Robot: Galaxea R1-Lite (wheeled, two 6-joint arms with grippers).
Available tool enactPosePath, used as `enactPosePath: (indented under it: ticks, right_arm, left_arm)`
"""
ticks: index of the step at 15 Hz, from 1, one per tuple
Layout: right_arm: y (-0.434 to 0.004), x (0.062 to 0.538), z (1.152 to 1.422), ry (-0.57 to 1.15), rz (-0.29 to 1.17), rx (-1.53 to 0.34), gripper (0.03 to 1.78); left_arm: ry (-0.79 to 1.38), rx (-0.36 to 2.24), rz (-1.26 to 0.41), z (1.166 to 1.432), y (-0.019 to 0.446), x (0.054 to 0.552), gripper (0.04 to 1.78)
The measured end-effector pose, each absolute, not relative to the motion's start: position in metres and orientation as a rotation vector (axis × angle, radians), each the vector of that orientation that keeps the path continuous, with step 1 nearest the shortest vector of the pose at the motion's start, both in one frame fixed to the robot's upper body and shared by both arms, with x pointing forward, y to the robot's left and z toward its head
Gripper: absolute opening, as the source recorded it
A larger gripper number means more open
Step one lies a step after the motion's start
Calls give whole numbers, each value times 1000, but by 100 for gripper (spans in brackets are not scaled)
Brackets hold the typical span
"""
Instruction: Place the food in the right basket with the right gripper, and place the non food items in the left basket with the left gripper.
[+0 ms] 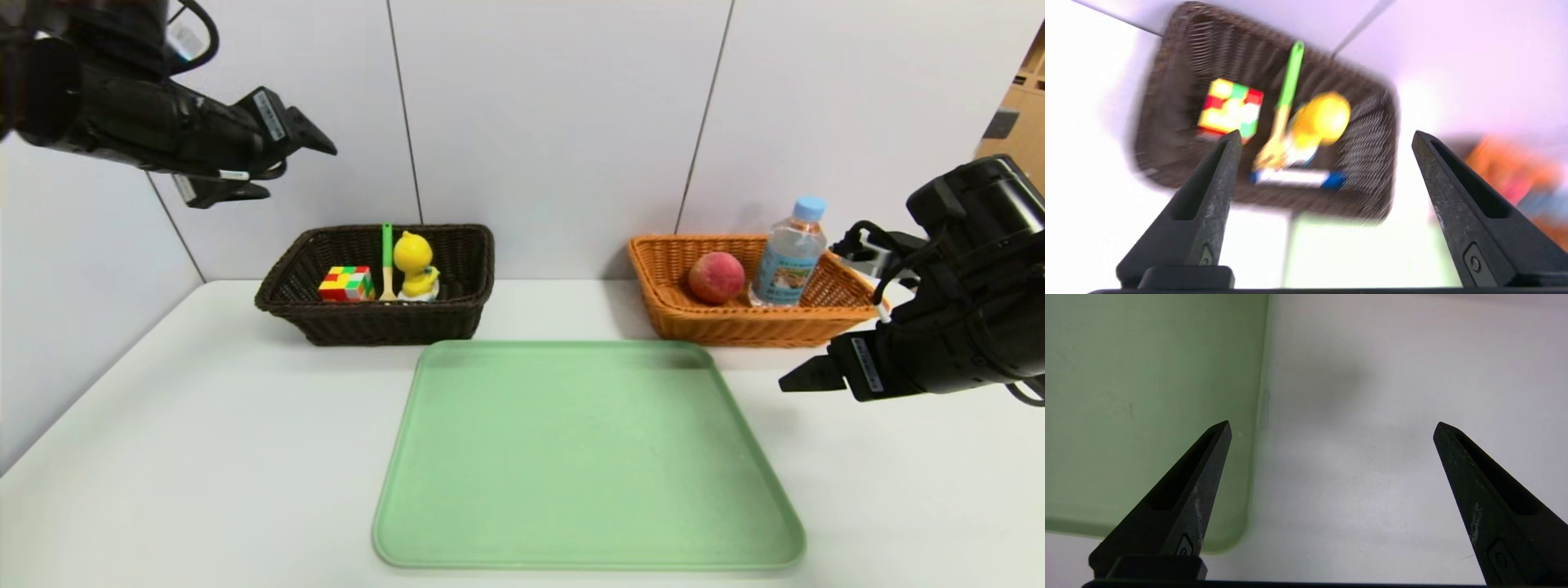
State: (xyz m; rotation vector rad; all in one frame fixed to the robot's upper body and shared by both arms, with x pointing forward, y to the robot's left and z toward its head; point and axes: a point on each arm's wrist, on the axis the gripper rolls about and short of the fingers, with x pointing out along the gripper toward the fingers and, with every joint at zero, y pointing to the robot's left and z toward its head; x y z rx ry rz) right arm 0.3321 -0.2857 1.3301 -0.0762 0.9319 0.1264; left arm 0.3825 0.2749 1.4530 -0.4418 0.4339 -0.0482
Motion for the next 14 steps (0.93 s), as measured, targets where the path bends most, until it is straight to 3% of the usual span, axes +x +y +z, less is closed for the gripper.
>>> enactPosePath:
  ticks: [4, 6, 10, 14]
  right_arm:
    - [-290, 312, 1349, 853, 127, -85, 171]
    - [-296, 295, 1360, 796, 86, -94, 171]
    - [-316, 249, 1366, 678, -4, -65, 171]
    - [-329, 191, 1345, 478, -72, -35, 171]
  left_arm:
    - [384, -55, -119, 1460, 292, 294, 157]
    - [369, 28, 5, 1456, 307, 255, 160]
    - [295, -13, 213, 1442, 333, 180, 164]
    - [193, -72, 253, 1396, 340, 93, 167]
